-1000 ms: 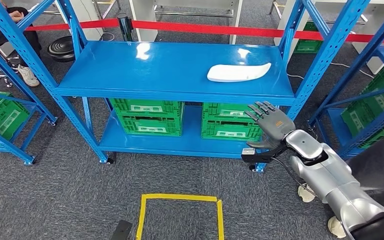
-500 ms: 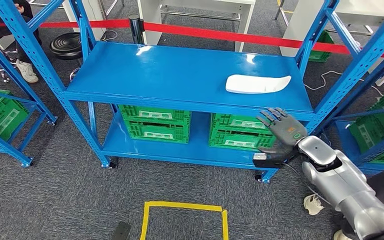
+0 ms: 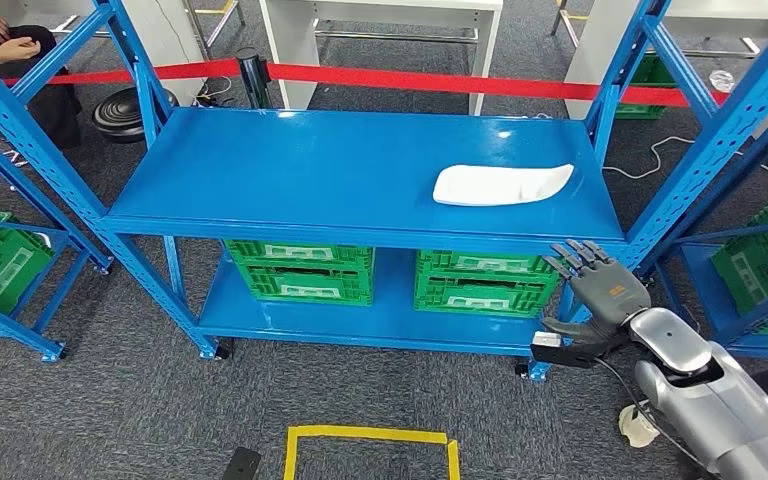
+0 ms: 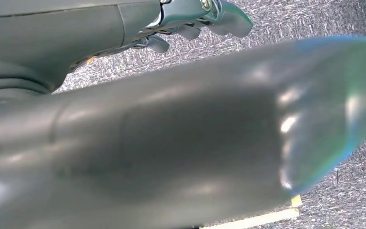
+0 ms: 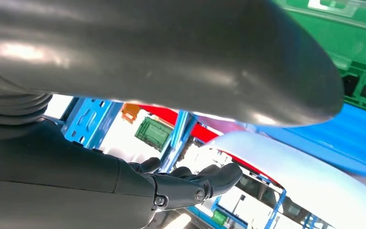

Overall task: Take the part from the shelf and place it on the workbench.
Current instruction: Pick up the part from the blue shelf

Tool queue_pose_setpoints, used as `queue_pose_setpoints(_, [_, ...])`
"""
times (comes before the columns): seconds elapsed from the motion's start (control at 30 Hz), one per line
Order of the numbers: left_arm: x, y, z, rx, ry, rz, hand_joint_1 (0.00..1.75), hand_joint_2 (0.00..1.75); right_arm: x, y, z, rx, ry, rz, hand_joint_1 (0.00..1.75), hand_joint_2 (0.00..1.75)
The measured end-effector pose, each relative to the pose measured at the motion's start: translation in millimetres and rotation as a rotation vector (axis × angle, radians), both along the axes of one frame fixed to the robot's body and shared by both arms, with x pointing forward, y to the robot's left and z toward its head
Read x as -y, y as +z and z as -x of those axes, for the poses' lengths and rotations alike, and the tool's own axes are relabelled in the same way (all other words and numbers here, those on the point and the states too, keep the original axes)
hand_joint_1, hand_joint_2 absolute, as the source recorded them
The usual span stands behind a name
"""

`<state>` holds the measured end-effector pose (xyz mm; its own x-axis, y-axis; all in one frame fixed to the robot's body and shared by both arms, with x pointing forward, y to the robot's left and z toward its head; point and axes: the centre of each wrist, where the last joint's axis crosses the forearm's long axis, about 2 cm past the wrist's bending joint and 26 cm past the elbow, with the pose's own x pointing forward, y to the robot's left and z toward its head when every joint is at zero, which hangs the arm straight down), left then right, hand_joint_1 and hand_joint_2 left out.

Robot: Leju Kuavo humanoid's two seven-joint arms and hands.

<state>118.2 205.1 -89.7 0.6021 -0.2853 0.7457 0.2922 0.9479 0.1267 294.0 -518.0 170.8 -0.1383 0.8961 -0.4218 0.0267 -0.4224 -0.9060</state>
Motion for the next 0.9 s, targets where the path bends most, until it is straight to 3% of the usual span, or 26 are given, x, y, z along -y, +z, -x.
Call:
queue_pose_setpoints(0.27, [-1.9, -0.7, 1.6, 0.000, 0.001, -0.002, 0.00, 0.00, 16.0, 21.4, 3.5, 0.012, 0.012, 0.036, 0.00, 0.00])
queue_pose_setpoints(0.67, [-1.3, -0.3, 0.3, -0.011, 0.023, -0.003, 0.00, 0.00, 34.8, 74.7, -14.3, 0.073, 0.021, 0.063, 0.00, 0.00])
queue_pose_setpoints(0.9, [-1.1, 0.3, -1.8, -0.007, 0.023, 0.000, 0.00, 0.00, 37.4, 83.5, -15.3, 0.092, 0.020, 0.064, 0.00, 0.00])
